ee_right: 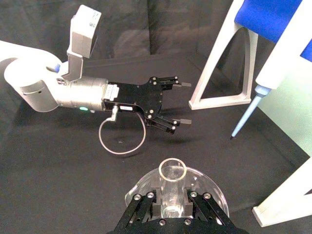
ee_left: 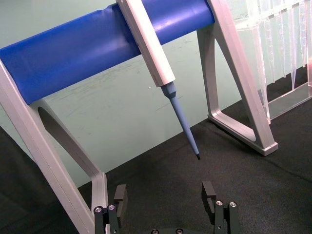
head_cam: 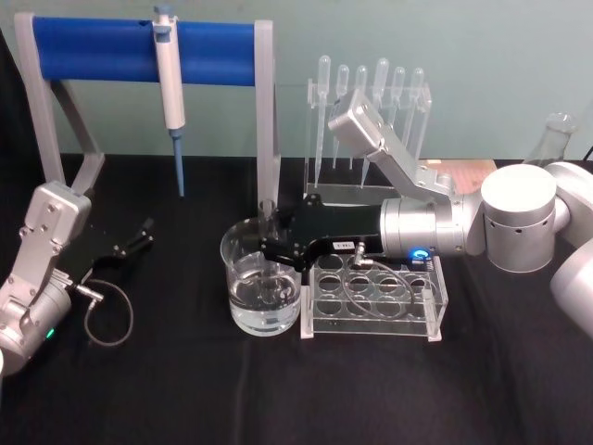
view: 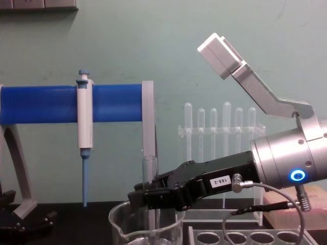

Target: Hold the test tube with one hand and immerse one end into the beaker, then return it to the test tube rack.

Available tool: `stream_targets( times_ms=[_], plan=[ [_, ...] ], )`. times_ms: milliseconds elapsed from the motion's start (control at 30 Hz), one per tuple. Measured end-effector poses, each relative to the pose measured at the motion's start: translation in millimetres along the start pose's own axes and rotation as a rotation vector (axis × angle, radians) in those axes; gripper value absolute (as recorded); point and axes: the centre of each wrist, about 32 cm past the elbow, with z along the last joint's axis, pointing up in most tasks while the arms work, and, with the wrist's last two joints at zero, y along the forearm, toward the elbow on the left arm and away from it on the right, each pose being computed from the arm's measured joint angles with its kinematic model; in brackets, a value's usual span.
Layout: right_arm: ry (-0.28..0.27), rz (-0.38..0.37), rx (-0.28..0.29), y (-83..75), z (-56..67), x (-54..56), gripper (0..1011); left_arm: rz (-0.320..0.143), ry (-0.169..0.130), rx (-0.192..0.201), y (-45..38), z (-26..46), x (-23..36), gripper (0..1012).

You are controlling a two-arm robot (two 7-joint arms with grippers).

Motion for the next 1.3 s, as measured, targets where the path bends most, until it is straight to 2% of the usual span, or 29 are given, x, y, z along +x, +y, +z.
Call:
stream_targets(
  times_ms=[1033, 1167, 1300],
  plan=[
    [-0.003, 0.000, 0.002, -0.5, 0.2, -0.3, 238, 0.000, 0.000, 0.000, 0.0, 0.0, 0.0, 1000],
    [-0.016, -0.005, 0.010, -3.7, 3.2, -1.3, 238, 0.000, 0.000, 0.000, 0.0, 0.0, 0.0, 1000],
    [-0.034, -0.012, 0.030, -10.2, 11.6, -2.5, 238, 0.000, 0.000, 0.000, 0.0, 0.0, 0.0, 1000]
  ],
)
